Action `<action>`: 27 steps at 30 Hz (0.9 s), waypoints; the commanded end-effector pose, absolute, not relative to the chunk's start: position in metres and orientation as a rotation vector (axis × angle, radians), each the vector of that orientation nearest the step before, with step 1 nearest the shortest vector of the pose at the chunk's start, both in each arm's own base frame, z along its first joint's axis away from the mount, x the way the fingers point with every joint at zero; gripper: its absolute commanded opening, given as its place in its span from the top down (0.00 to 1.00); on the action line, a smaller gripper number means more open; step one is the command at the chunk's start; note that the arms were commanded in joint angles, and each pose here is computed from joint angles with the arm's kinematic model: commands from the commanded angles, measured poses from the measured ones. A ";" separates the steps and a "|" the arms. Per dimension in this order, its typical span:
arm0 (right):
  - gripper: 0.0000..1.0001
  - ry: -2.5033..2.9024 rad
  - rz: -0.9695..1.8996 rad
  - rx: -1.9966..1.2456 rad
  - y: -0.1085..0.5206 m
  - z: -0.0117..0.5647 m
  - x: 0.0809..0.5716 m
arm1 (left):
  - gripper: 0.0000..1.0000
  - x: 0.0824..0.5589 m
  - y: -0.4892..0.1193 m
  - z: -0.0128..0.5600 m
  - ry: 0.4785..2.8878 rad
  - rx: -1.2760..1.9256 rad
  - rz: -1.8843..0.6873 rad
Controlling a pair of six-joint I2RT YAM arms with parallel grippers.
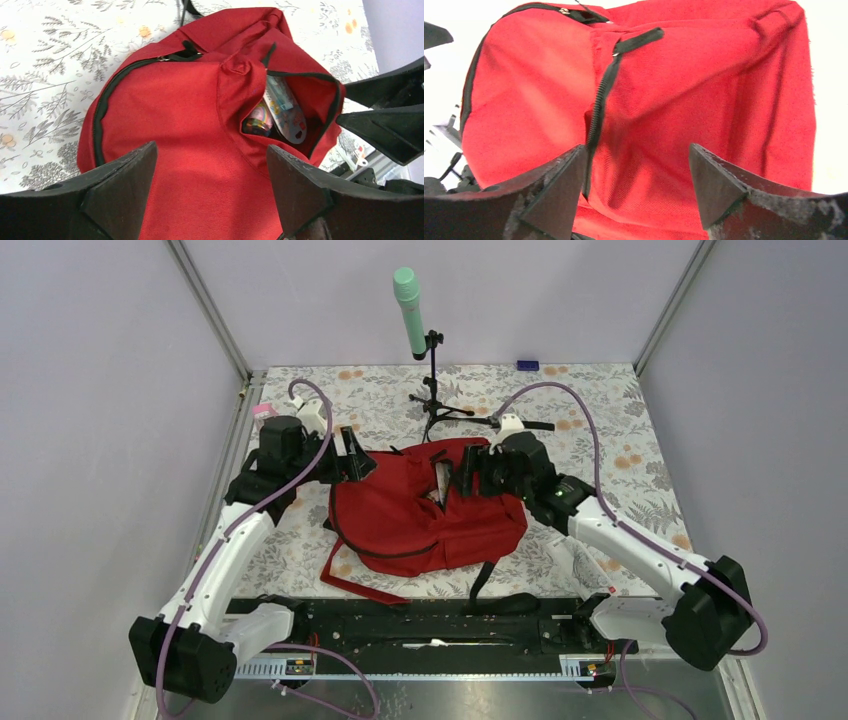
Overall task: Pack the student bag
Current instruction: Place the student bag at the center of the board, then adjust the student bag at the center of the board.
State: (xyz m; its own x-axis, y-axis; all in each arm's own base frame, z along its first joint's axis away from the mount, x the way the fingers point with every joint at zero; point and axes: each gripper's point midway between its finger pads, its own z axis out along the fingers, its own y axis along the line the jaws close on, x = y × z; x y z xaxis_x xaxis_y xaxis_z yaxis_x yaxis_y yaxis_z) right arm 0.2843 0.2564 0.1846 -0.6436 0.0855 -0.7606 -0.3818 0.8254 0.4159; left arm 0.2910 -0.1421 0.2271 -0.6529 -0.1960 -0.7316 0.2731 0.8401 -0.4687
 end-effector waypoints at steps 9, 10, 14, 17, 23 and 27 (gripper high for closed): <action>0.07 2.200 0.305 0.247 0.087 0.184 0.275 | 0.15 0.305 -0.147 0.271 2.027 0.239 -0.666; 0.06 2.219 0.240 0.307 0.070 0.176 0.269 | 0.14 0.305 -0.145 0.273 2.022 0.242 -0.649; 0.02 2.270 0.052 0.646 0.007 0.143 0.236 | 0.12 0.303 -0.132 0.266 2.024 0.232 -0.559; 0.00 2.218 -0.064 0.855 -0.027 0.129 0.214 | 0.11 0.299 -0.129 0.260 2.028 0.236 -0.541; 0.00 2.105 -0.213 1.193 -0.065 0.102 0.175 | 0.10 0.292 -0.143 0.261 2.027 0.254 -0.650; 0.00 2.028 -0.292 1.362 -0.080 0.092 0.153 | 0.10 0.288 -0.151 0.267 2.007 0.267 -0.717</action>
